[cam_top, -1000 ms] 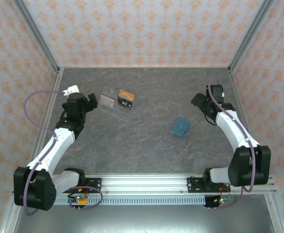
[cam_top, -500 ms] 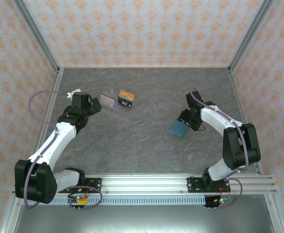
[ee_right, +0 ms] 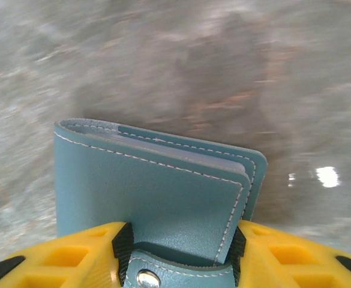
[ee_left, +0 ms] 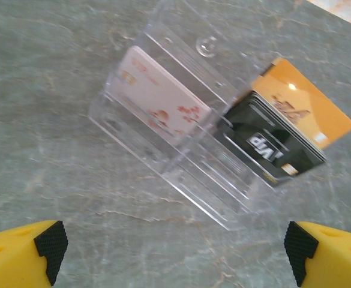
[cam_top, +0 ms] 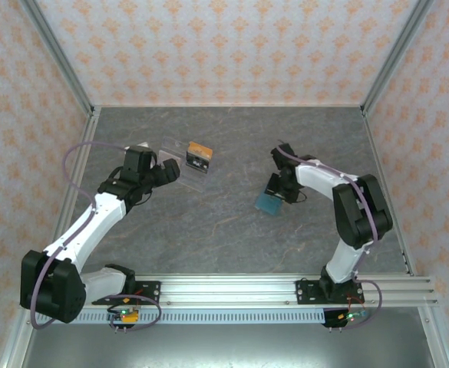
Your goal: Take the credit cards out of the card holder
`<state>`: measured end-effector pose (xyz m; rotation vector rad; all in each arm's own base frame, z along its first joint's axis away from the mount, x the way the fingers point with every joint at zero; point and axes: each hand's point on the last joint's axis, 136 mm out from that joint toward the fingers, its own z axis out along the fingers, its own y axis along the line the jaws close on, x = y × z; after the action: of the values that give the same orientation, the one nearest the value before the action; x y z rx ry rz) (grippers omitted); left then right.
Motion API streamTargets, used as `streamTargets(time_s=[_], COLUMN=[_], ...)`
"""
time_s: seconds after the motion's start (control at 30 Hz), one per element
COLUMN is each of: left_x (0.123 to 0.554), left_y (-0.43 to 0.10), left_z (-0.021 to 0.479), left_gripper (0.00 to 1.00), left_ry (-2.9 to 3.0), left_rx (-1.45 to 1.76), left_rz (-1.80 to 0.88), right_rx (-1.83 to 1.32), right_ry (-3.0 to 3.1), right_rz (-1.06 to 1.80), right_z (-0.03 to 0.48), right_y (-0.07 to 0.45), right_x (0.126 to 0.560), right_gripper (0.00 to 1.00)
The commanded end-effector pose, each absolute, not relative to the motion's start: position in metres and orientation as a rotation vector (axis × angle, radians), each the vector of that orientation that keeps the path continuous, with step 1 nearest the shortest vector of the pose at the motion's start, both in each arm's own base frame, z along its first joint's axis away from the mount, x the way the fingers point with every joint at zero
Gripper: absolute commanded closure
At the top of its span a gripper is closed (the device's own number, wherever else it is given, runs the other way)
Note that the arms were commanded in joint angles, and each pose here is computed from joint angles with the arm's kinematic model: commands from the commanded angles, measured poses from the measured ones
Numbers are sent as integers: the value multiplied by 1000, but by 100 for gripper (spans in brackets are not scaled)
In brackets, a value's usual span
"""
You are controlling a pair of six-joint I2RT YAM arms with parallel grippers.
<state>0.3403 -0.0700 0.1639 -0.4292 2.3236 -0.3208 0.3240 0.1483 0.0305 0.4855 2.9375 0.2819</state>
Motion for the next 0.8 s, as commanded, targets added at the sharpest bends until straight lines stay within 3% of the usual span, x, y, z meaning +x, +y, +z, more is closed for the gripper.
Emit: streamTargets(time_s=[0.0,0.17,0.37,0.67,0.77], left_x=[336,333,329,305,307], left_y=[-93,-116,-152,-220,-238], left_z=[186,180,166,113,106], left_gripper=[5,6,8,19,26], left_ry=[2307,2350,2406,2605,2619], left_rx=[-381,-310,-269,-145,-135], left_rz=[-429,-465,-571,-790,-866], right_rx=[294,123,146,249,260], right_ry=[3008,3000,2862,2938,2957], right_rz=[298,378,404,442,486], right_z=[22,31,72,53,47], right_y=[182,219,208,187,193], right_x=[314,312,316,291,291], right_gripper=[51,51,46,59,62])
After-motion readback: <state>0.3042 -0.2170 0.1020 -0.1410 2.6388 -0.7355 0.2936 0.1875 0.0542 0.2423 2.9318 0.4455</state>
